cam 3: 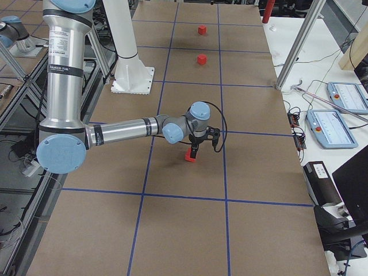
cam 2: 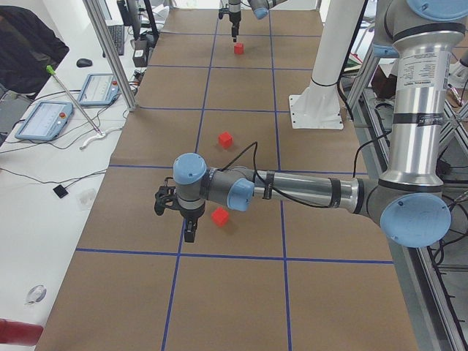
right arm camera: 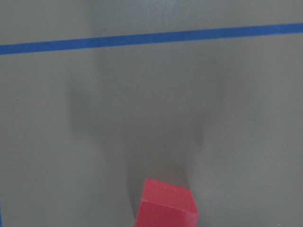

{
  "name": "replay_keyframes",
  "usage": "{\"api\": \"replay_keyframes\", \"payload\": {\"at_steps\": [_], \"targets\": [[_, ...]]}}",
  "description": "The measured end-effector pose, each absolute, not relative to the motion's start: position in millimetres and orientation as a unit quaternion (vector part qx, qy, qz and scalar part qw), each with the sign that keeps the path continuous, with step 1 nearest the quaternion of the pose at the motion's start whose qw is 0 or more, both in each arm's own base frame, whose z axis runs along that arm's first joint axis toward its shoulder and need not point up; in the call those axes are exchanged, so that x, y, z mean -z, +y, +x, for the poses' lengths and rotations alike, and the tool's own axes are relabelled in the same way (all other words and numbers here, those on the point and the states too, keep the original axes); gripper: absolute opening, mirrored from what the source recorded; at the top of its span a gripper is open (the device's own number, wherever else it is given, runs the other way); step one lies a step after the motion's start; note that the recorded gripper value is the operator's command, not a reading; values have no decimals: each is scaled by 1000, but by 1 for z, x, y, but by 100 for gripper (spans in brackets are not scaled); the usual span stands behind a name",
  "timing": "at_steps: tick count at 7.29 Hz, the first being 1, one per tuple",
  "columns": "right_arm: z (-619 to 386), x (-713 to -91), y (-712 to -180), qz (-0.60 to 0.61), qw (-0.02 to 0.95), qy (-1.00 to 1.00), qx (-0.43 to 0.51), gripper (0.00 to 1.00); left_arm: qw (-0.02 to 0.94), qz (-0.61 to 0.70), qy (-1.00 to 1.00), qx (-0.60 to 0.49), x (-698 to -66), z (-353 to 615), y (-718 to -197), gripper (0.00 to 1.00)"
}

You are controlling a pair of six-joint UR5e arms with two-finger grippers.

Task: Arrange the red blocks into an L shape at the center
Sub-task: 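Lower the right gripper onto the red cube nearest it and grasp it, then carry the red cube with the right gripper to the table center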

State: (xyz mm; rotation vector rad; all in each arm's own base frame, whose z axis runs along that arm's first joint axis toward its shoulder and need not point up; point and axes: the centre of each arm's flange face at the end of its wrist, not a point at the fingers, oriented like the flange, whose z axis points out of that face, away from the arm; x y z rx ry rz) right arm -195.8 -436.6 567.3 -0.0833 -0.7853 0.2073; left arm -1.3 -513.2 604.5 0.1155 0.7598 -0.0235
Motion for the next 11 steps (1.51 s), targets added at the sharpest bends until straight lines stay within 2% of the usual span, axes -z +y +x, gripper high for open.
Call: {"api": "replay_keyframes", "payload": {"at_steps": [4, 5, 6, 7, 9, 11], "targets": [[-212, -588, -423, -55, 922, -364, -118, 96, 927, 58, 370, 11, -603, -1, -513, 100], [-217, -592, -423, -60, 923, -363, -115, 89, 927, 58, 370, 11, -603, -1, -513, 100], [-222, -595, -423, -64, 924, -361, -111, 73, 927, 58, 370, 11, -603, -1, -513, 100], [-225, -598, -422, -67, 924, -359, -110, 1, 927, 58, 370, 11, -603, -1, -513, 100], [-228, -600, -422, -72, 924, -360, -109, 0, 927, 59, 370, 11, -603, -1, -513, 100], [-236, -561, -426, -75, 909, -398, -94, 0, 927, 59, 370, 10, -603, -1, -513, 100]]}}
